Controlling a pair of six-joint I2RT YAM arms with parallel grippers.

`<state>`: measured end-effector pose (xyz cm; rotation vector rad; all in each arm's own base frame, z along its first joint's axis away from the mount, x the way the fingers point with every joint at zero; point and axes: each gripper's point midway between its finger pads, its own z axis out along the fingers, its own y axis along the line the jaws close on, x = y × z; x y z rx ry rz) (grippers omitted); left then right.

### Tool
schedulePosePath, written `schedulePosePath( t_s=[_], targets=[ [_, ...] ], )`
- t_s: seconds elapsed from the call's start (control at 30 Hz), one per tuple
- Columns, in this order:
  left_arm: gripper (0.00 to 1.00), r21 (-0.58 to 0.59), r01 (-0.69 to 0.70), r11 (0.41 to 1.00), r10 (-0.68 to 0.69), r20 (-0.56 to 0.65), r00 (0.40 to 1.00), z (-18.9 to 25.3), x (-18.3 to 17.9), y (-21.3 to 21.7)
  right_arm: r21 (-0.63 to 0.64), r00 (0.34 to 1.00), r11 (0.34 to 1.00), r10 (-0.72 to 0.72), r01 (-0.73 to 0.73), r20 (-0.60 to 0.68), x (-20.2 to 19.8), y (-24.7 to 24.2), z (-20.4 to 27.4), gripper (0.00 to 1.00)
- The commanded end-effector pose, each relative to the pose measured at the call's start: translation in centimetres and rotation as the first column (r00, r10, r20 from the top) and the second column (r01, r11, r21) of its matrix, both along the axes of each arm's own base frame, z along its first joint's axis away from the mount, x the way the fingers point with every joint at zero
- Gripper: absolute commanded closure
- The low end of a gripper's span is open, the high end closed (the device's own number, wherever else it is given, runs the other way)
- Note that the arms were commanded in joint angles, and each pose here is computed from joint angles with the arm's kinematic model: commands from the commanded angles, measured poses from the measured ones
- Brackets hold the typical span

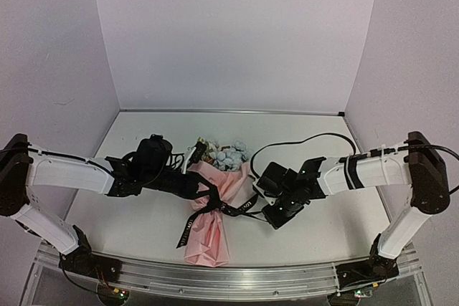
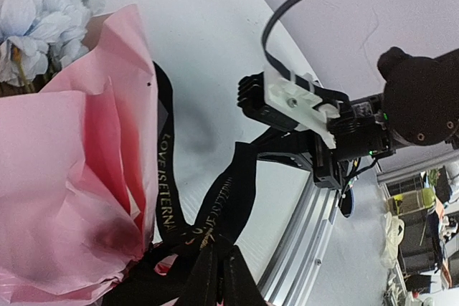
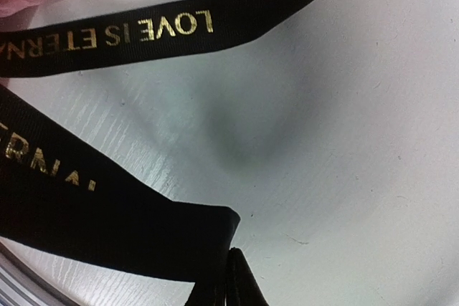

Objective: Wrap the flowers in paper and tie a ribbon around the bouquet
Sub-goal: Tie the ribbon around the folded bouquet.

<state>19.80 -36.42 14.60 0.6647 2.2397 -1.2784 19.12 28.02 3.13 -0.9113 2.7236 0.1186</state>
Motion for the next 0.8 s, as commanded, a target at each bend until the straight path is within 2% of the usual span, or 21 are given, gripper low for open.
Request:
schedulePosePath(
  t_s=[0.0,0.2,0.3,0.47,0.6,0.77],
  targets=[
    [0.98,-0.09,0.043,0.995,-0.038,0.054,0.998,2.6,-0.2,-0.7,-0.007,1.0,1.0,-0.007,0.008,0.022,0.5,0.5,0.6,1.0],
    [1.0,-0.011,-0.151,0.988,0.152,0.068,0.986,1.2,1.5,2.3,-0.045,0.998,0.999,-0.023,0.025,0.05,0.8,-0.5,0.4,1.0],
    [1.0,0.057,-0.285,0.957,0.282,0.057,0.958,-0.6,2.3,5.0,-0.07,0.997,0.997,-0.038,0.043,0.066,1.0,-1.1,0.4,1.0],
    [1.0,0.064,-0.414,0.908,0.411,0.048,0.91,-1.4,2.3,8.3,-0.087,0.994,0.994,-0.06,0.068,0.088,1.3,-1.7,0.3,1.0],
    [1.0,0.084,-0.513,0.854,0.512,0.034,0.858,-2.5,2.4,10.8,-0.093,0.993,0.992,-0.077,0.086,0.093,1.5,-1.8,0.1,1.0],
    [1.0,0.116,-0.642,0.758,0.647,-0.005,0.762,-4.3,2.5,13.9,-0.11,0.987,0.986,-0.114,0.126,0.111,1.8,-2.2,-0.2,1.0]
  ],
)
